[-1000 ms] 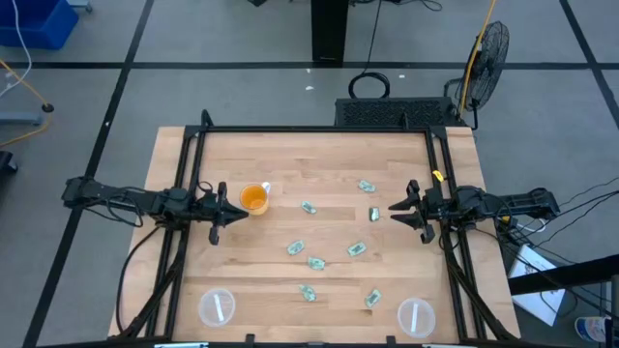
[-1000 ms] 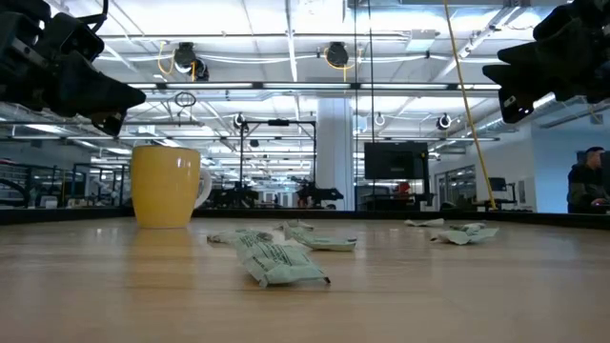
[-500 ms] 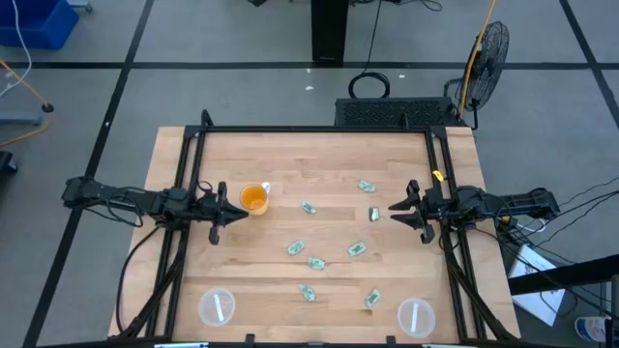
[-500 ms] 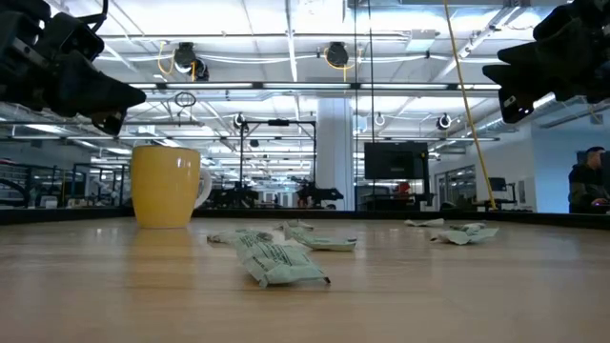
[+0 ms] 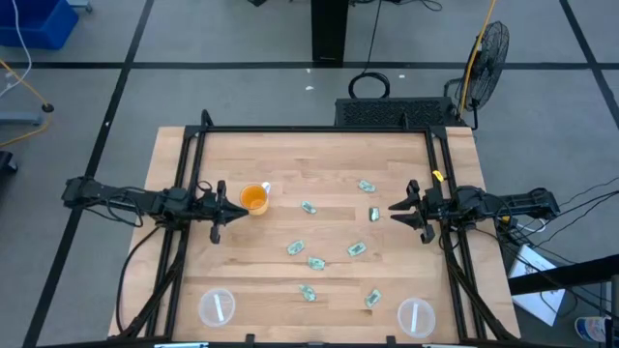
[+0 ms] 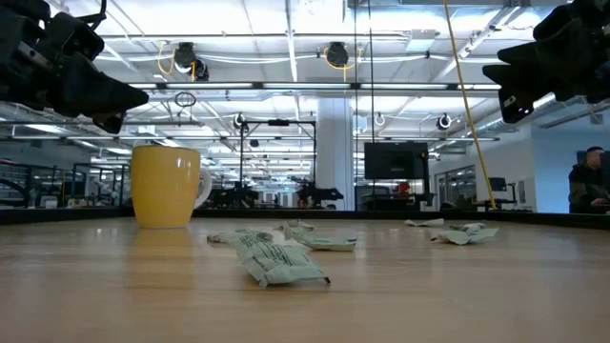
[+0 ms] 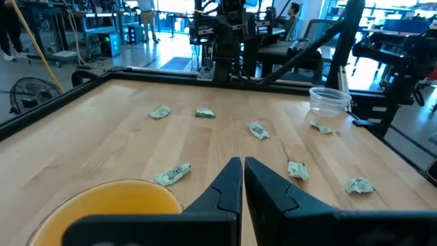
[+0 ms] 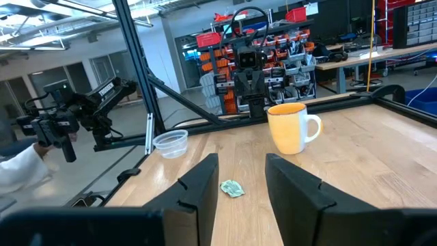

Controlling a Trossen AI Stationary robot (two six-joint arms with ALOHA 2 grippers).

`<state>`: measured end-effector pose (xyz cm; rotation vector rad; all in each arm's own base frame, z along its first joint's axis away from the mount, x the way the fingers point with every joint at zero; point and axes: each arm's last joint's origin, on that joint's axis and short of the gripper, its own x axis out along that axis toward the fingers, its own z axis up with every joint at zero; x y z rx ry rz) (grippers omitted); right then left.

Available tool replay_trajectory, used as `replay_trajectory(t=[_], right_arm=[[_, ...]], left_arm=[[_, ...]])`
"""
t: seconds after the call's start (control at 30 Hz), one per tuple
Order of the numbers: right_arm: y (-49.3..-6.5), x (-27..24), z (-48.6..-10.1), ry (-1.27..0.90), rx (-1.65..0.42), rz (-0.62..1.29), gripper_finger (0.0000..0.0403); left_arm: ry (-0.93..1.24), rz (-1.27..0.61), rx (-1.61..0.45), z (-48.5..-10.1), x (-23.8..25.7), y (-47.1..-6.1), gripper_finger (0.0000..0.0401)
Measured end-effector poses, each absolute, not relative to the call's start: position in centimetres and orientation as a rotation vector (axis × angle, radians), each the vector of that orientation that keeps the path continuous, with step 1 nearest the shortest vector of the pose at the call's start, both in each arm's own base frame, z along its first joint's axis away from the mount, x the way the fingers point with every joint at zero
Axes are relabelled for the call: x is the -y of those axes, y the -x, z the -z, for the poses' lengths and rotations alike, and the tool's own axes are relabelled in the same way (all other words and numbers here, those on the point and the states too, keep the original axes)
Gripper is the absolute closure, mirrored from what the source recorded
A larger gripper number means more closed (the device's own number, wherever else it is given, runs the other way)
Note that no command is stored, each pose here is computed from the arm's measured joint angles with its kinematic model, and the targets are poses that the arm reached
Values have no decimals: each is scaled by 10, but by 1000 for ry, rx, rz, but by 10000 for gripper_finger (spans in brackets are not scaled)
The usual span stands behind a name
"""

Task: Pick and place items into bin
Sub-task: Put the stevia packet into the right transparent bin

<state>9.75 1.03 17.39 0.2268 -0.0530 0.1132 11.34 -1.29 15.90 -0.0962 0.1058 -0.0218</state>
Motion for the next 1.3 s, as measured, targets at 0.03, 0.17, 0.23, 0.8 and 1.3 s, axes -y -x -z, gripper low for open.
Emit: replay_trajectory(t=[0.03, 0.17, 0.23, 0.8, 1.3], right_arm=[[-97, -10, -174, -227, 53, -113, 289], [-97, -10, -174, -227, 53, -113, 289], [-97, -10, -174, -227, 53, -113, 289], [-97, -10, -174, -227, 53, -113, 289], [-97, -10, -181, -223, 129, -120, 289]], left_arm=[[97, 22, -106, -159, 13, -113, 382], [96, 22, -105, -159, 13, -113, 382], [97, 22, -105, -159, 13, -113, 382], [164, -52, -99, -159, 11, -113, 382], [352, -77, -71, -161, 10, -114, 382]])
